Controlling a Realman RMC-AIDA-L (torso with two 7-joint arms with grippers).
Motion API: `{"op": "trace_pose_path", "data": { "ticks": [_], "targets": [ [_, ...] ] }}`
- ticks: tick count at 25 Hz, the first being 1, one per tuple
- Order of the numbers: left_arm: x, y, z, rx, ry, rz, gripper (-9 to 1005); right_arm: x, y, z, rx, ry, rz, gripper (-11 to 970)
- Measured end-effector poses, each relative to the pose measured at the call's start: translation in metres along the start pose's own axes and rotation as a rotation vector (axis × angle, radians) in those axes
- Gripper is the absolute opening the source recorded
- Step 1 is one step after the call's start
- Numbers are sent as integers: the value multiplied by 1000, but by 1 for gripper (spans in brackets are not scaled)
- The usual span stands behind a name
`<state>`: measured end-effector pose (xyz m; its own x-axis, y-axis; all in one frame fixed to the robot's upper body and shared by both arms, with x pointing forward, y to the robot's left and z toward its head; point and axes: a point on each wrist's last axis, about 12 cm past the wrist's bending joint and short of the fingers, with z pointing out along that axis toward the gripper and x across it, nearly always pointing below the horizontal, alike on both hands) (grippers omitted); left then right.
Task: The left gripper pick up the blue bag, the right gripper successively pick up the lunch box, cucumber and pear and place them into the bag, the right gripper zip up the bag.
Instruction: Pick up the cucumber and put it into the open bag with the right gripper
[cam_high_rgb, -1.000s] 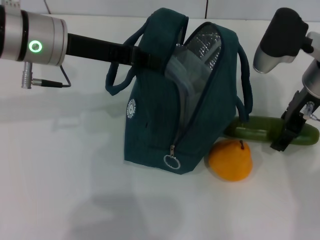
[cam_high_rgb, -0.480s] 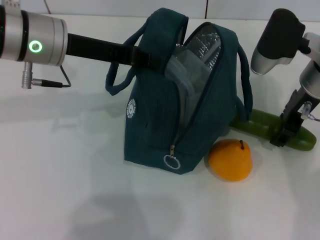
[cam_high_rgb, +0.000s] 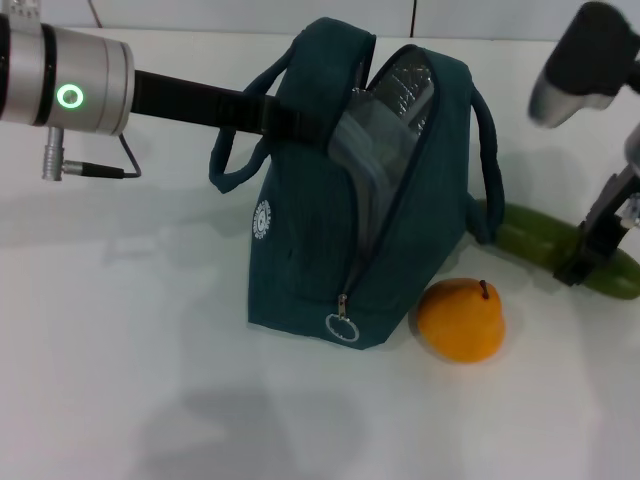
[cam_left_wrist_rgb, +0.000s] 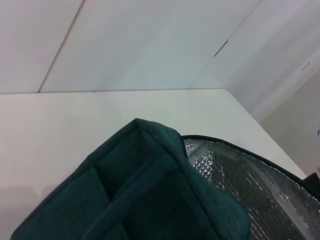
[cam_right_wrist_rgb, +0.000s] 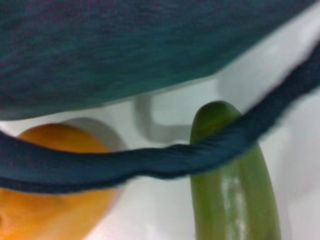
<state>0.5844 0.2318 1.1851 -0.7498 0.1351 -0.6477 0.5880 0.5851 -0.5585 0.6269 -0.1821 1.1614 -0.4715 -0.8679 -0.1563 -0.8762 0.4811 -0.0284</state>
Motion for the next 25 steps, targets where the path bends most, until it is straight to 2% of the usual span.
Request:
{"op": "trace_pose_path", "data": {
  "ticks": [4,7,8,9,11,14,16,19,23,25],
  "targets": [
    [0,0,0,1,1,1,36,15,-18,-12,26,-46,101,629],
    [-1,-2,-2,17,-15,0,37,26,-34,-32,73,-140,181,634],
    [-1,-2,-2,22,-18,0,37,32,-42,-51,108,-246,227,635],
    [-1,-2,-2,22,-18,0,37,32,-42,-51,108,-246,227,637],
    [-1,-2,-2,23,-19,1,37,33,-44,-69,129,-355,243,640],
    [-1,-2,-3,24,-20,1,37,29,-40,-93,130,-535,224,644],
    [-1,-2,-3,24,-20,1,36,21,-33,-110,115,-685,168,647],
    [-2,-3,-2,24,-20,3,36,10,-21,-121,88,-858,72,652],
    [-3,-4,-1,26,-18,14,36,-1,-11,-117,60,-999,-27,658],
    [-4,-4,-1,27,-18,16,36,-7,-6,-108,33,-1064,-71,661]
  ]
}}
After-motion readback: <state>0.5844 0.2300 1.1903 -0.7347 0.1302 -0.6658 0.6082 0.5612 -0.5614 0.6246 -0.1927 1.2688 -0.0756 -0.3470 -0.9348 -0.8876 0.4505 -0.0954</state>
